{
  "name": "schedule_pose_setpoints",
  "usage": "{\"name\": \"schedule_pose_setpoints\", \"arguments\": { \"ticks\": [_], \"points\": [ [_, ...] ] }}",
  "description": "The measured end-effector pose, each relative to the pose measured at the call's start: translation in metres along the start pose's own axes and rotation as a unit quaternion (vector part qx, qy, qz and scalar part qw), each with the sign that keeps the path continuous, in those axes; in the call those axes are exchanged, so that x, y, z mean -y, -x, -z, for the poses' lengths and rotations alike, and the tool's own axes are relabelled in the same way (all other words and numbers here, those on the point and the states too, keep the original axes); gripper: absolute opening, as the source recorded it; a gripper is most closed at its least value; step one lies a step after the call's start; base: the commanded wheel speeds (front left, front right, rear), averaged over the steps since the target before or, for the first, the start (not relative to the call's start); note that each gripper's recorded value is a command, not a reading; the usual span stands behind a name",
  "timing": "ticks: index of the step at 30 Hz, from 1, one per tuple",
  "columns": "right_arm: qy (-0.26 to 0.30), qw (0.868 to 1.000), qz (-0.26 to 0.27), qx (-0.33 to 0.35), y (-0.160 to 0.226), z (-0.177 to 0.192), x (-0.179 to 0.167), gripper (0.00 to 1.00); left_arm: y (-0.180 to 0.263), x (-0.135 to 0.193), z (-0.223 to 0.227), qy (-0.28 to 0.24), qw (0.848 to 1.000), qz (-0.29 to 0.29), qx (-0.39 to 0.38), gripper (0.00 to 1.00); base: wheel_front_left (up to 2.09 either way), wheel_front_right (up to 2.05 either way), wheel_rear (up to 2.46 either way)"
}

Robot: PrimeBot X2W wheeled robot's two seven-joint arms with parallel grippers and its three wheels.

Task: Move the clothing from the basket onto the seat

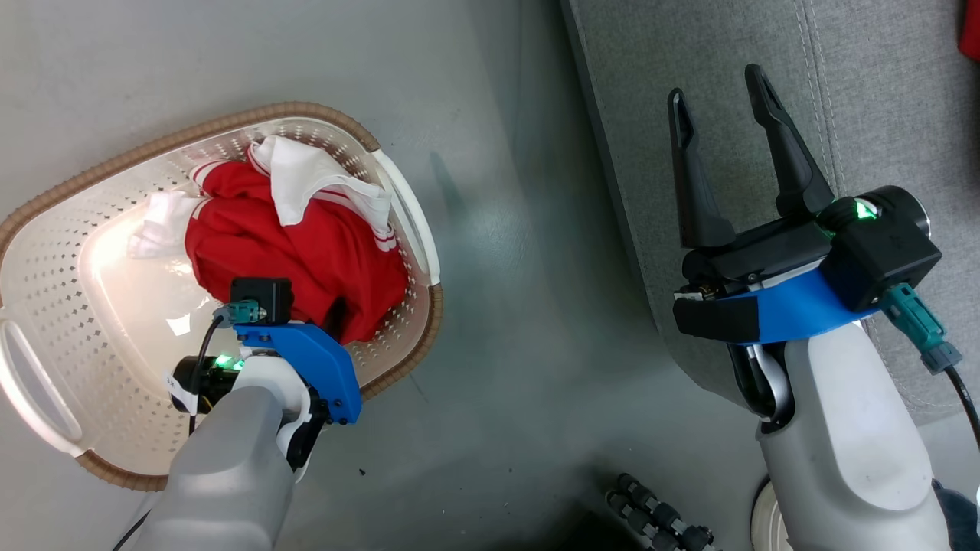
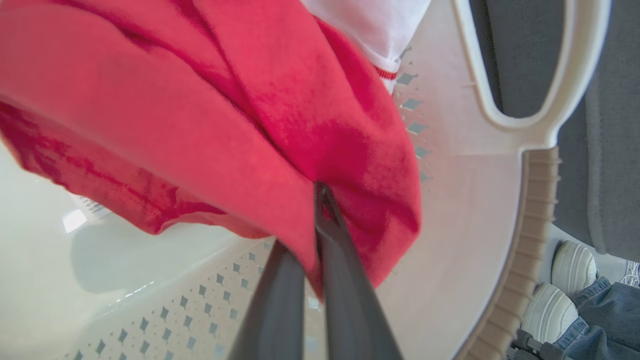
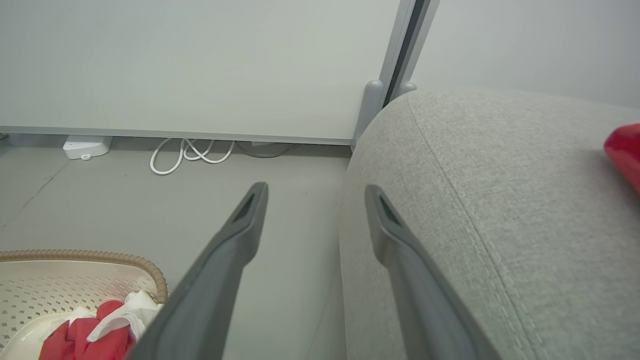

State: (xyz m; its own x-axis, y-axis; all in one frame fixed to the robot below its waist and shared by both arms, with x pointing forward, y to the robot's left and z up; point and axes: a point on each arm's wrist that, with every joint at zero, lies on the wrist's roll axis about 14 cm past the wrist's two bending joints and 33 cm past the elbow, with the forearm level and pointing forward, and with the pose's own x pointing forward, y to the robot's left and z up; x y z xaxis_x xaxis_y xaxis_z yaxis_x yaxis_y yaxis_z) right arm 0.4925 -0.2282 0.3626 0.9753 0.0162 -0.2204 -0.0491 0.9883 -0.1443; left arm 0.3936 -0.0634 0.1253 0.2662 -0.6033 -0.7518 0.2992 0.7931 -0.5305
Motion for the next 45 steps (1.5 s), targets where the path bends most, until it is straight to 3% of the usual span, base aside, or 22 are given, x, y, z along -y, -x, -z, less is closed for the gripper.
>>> {"name": "schedule_pose_setpoints", "arguments": {
  "ticks": [9, 17, 25, 33, 45],
  "points": [
    [0.004, 1.000, -0.006, 0.008, -0.001, -0.008, -0.005, 1.00, 0.014, 0.001, -0.014, -0.013, 1.000, -0.005, 0.025, 0.00, 0.00, 0.00, 0.00],
    [0.007, 0.999, -0.010, 0.030, 0.010, -0.034, -0.010, 1.00, 0.055, 0.015, -0.047, -0.036, 0.996, -0.009, 0.085, 0.00, 0.00, 0.00, 0.00],
    [0.009, 0.998, -0.019, 0.062, 0.039, -0.079, -0.020, 1.00, 0.117, 0.064, -0.082, -0.081, 0.985, 0.017, 0.151, 0.00, 0.00, 0.00, 0.00],
    [-0.003, 0.995, -0.028, 0.096, 0.087, -0.117, -0.032, 1.00, 0.190, 0.128, -0.124, -0.168, 0.954, 0.045, 0.245, 0.00, 0.00, 0.00, 0.00],
    [-0.015, 0.988, -0.073, 0.133, 0.133, -0.146, -0.068, 1.00, 0.293, 0.214, -0.188, -0.284, 0.878, 0.073, 0.378, 0.00, 0.00, 0.00, 0.00]
  ]
}}
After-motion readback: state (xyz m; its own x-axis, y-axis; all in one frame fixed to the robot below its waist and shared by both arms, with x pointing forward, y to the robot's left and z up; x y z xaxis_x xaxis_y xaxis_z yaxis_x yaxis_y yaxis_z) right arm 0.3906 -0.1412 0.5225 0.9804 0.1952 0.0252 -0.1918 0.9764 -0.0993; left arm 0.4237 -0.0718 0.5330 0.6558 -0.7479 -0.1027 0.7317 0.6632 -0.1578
